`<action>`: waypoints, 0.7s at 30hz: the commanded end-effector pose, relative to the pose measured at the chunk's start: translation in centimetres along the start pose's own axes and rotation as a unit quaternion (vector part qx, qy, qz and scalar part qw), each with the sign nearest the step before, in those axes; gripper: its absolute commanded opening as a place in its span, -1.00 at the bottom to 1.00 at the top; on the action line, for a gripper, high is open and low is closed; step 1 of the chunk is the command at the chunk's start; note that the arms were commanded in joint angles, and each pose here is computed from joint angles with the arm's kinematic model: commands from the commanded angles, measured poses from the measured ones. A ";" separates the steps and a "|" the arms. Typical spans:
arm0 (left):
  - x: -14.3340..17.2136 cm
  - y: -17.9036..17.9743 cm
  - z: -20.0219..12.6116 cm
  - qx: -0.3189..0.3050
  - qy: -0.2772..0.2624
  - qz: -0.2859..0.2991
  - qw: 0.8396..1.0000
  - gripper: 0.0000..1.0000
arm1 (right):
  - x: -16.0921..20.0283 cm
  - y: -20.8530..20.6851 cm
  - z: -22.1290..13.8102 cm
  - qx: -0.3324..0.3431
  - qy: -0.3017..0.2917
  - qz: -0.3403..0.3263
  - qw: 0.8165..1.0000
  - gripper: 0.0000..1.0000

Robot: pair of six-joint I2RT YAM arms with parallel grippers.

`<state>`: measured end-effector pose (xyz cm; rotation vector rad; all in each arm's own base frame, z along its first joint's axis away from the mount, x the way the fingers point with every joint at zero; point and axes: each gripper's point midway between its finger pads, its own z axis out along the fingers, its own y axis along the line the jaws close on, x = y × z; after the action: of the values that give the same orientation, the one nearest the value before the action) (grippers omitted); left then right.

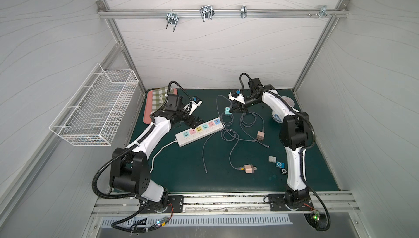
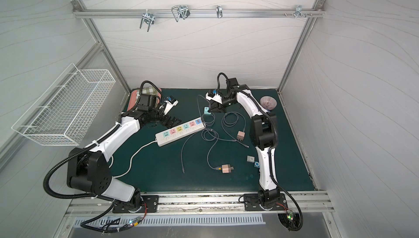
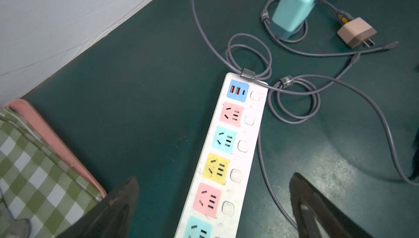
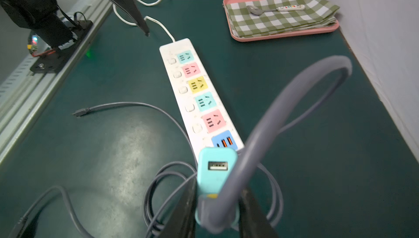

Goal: Charge mp3
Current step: Insert the plug into the socket.

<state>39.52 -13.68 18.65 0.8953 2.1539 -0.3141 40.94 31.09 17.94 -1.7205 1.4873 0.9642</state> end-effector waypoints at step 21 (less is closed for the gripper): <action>0.7 0.3 -2.3 -0.009 -0.005 0.000 1.000 0.90 | 1.4 1.2 10.0 -0.086 0.010 -0.033 0.996 -1.00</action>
<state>38.37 -11.96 19.24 0.8324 2.1704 -0.3034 39.34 38.08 12.22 -1.8509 1.4346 1.0662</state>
